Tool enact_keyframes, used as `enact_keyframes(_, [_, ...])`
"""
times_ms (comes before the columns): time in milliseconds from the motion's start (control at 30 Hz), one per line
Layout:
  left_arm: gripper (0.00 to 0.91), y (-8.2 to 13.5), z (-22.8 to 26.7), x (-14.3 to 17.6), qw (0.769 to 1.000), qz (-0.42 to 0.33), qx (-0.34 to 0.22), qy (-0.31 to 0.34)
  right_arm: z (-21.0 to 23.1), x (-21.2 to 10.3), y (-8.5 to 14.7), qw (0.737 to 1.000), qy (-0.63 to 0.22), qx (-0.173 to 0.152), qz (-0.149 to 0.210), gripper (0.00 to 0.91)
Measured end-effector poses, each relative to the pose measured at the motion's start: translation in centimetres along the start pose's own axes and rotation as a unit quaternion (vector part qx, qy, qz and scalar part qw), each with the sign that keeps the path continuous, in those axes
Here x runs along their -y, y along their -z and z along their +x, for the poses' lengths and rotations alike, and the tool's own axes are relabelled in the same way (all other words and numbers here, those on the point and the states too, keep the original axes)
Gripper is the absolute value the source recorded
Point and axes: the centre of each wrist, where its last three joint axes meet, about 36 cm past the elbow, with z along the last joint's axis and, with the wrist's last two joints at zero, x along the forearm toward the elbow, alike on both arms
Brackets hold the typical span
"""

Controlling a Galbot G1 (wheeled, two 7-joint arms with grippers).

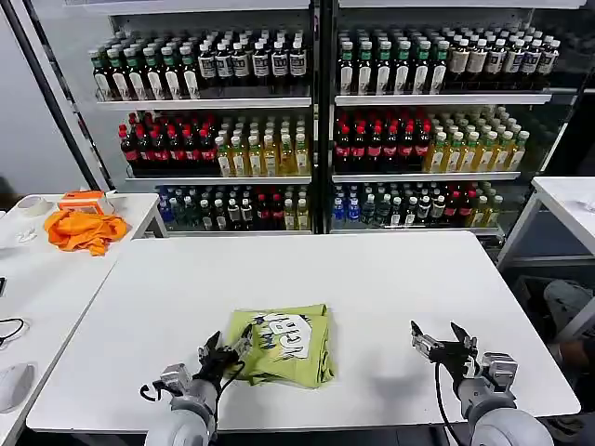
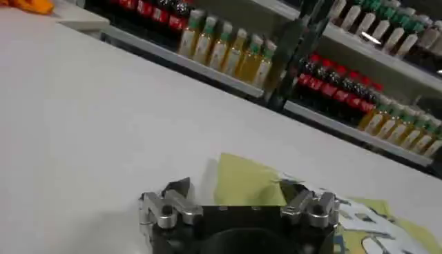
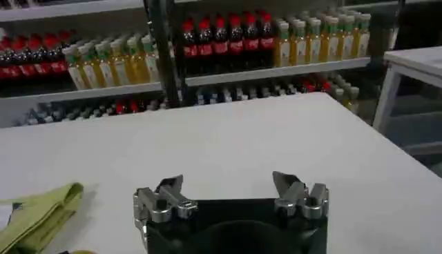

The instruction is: Fold and organize the clothes.

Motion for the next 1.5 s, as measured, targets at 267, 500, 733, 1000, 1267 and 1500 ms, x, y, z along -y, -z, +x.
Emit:
enact_keyframes(267, [0.02,0.2,-0.2,-0.3,0.997,0.07,-0.033,-0.03,0.1,0.1,0.0,1.0,-0.001,0.001,0.0,0.907])
enact_keyframes(500, [0.02,-0.2,-0.8,-0.2,0.99,0.123,-0.048,-0.048,0.2,0.0,0.1,1.0,0.0,0.0,0.0,0.907])
enact_keyframes(733, [0.02,0.1,-1.2,-0.6,0.982,0.17,-0.061,-0.056,0.2,0.0,0.1,1.0,-0.001,0.001,0.0,0.907])
enact_keyframes(1000, [0.02,1.1,-0.5,-1.1,0.971,0.225,-0.056,-0.064,0.4,0.0,0.6,1.0,0.001,0.004,0.003,0.907])
enact_keyframes(1267, [0.02,5.3,2.5,-3.3,0.97,0.234,0.005,-0.062,0.4,0.1,1.2,1.0,0.004,0.011,-0.003,0.907])
enact_keyframes(1500, [0.02,12.4,6.9,-7.7,0.982,0.163,0.093,-0.032,0.1,-0.3,1.4,1.0,0.013,0.016,-0.01,0.907])
